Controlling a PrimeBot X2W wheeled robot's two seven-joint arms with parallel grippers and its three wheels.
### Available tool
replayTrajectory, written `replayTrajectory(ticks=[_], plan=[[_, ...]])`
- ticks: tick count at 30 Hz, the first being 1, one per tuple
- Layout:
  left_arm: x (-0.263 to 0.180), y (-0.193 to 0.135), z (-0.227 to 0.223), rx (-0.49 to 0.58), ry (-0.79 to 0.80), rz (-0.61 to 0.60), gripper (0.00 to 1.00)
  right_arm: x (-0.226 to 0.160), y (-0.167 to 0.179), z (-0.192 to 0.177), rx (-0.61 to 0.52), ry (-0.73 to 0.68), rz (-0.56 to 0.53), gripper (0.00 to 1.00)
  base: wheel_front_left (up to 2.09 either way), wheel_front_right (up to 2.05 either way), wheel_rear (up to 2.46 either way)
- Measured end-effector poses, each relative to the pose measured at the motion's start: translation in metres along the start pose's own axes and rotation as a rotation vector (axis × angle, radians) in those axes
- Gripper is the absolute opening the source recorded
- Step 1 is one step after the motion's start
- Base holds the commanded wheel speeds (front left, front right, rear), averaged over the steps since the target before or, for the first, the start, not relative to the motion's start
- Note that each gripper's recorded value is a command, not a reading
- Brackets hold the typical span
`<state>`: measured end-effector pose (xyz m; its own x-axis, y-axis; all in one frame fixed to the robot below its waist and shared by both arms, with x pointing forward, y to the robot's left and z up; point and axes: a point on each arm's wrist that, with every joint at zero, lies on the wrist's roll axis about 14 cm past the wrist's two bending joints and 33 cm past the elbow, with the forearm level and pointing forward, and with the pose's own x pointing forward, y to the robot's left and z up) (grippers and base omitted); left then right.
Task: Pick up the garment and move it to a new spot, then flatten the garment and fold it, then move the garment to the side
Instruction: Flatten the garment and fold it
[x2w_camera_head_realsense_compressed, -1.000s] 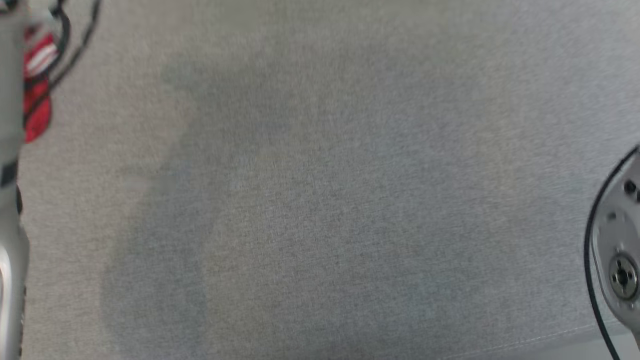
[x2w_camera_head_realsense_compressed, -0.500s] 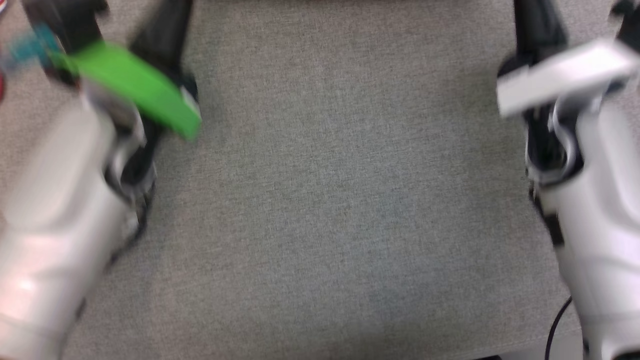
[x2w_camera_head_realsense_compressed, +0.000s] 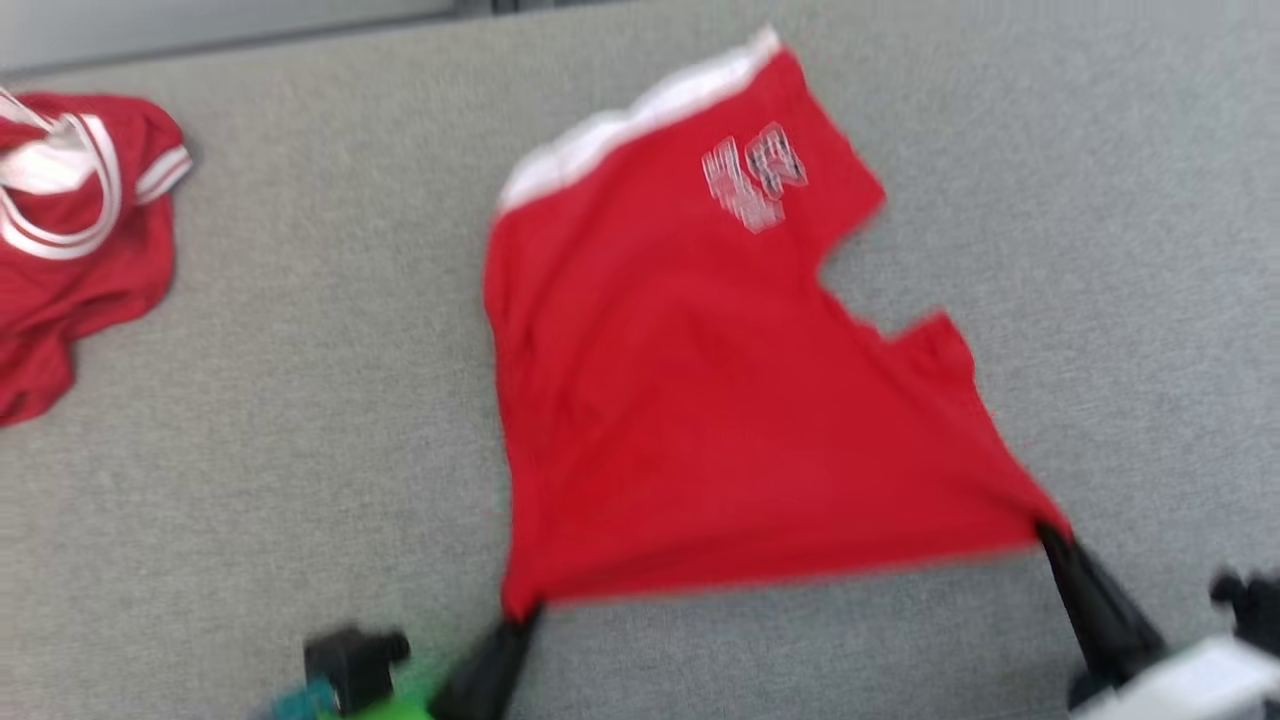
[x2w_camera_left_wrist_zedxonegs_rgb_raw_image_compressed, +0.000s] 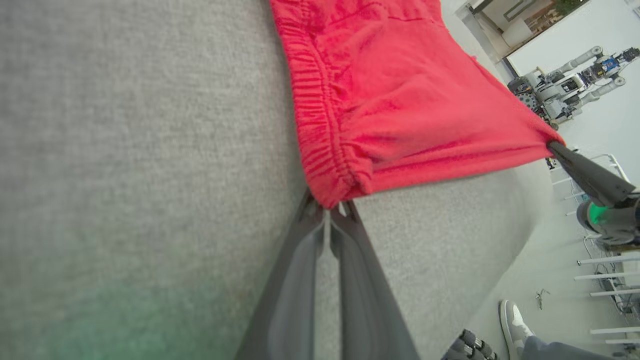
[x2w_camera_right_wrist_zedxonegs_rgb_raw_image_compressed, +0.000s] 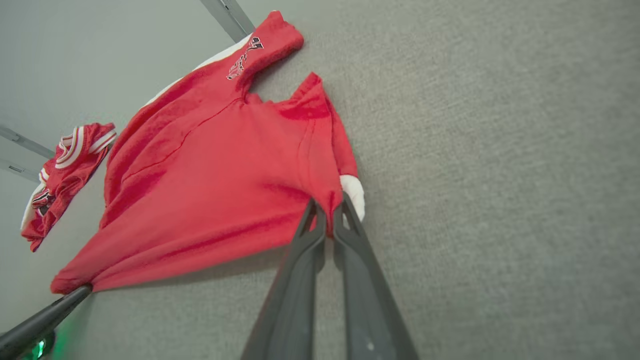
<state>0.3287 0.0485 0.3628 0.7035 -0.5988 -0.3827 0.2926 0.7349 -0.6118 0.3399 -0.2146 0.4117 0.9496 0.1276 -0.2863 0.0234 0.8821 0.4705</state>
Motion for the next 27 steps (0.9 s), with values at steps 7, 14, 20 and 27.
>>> replayTrajectory(ticks=[7,14,20,27], plan=[[-0.056,-0.027,-0.015,-0.092,-0.091,0.074,0.0,-0.07,-0.007,-0.003,0.039,0.005,-0.036,0.0,0.0,0.0,0.0],[-0.056,-0.049,0.04,-0.031,-0.214,-0.027,0.0,-0.021,0.034,0.054,-0.049,-0.107,0.127,0.0,0.0,0.0,0.0],[-0.025,-0.075,0.085,0.039,-0.214,-0.18,0.0,0.044,0.067,0.086,-0.138,-0.106,0.224,0.0,0.0,0.0,0.0],[0.013,-0.075,0.112,0.008,-0.177,-0.211,0.0,0.112,0.075,0.09,-0.17,-0.023,0.23,0.0,0.0,0.0,0.0]])
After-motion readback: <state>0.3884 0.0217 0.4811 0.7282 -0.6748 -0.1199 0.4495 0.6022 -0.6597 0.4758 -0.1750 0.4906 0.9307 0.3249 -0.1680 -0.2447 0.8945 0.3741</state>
